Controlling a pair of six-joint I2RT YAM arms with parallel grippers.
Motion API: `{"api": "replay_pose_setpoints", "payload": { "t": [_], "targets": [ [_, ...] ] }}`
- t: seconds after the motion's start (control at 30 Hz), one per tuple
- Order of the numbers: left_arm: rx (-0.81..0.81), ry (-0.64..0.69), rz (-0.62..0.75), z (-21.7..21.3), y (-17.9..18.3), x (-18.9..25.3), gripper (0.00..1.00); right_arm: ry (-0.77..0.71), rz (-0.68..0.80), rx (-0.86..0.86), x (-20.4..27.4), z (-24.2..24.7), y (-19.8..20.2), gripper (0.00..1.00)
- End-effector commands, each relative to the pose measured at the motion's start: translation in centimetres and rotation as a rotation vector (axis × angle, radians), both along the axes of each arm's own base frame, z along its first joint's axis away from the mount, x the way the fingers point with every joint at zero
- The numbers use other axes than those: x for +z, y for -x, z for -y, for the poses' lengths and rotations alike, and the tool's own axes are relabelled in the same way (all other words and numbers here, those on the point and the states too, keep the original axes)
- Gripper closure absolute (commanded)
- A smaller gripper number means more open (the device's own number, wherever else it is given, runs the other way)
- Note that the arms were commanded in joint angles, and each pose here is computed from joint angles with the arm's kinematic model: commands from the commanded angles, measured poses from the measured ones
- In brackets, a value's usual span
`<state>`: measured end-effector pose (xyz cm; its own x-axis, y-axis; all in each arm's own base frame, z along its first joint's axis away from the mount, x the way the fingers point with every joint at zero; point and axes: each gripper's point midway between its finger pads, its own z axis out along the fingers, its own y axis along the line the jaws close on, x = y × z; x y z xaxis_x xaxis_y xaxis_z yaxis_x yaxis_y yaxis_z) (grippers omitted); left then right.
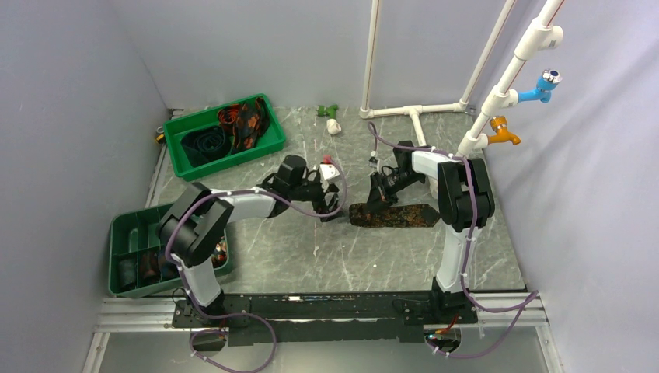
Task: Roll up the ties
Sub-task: Roll the tie at the center of the board.
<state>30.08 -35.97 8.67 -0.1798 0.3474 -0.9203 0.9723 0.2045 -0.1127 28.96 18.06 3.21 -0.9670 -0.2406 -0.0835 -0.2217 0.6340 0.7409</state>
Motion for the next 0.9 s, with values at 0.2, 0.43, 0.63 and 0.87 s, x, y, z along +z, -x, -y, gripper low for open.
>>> {"api": "replay_pose_setpoints", "payload": {
  "t": [0.2, 0.43, 0.63, 0.87],
  "targets": [
    [-0.159, 0.070, -0.034, 0.9, 0.8, 2.7, 0.01, 0.354, 0.044, 0.114, -6.5, 5.7, 0.8, 1.00],
    [-0.209, 0.158, 0.117, 3.5, 1.6, 0.4, 0.01, 0.375, 0.049, 0.138, -6.0, 6.2, 1.2, 1.00],
    [-0.236, 0.193, 0.213, 6.9, 1.5, -1.1, 0.01, 0.392, 0.039, 0.154, -5.5, 6.6, 1.7, 1.00],
    [-0.232, 0.120, 0.203, 7.8, 1.8, -5.1, 0.30, 0.398, 0.026, 0.170, -5.3, 6.9, 2.4, 1.00]
  ]
}}
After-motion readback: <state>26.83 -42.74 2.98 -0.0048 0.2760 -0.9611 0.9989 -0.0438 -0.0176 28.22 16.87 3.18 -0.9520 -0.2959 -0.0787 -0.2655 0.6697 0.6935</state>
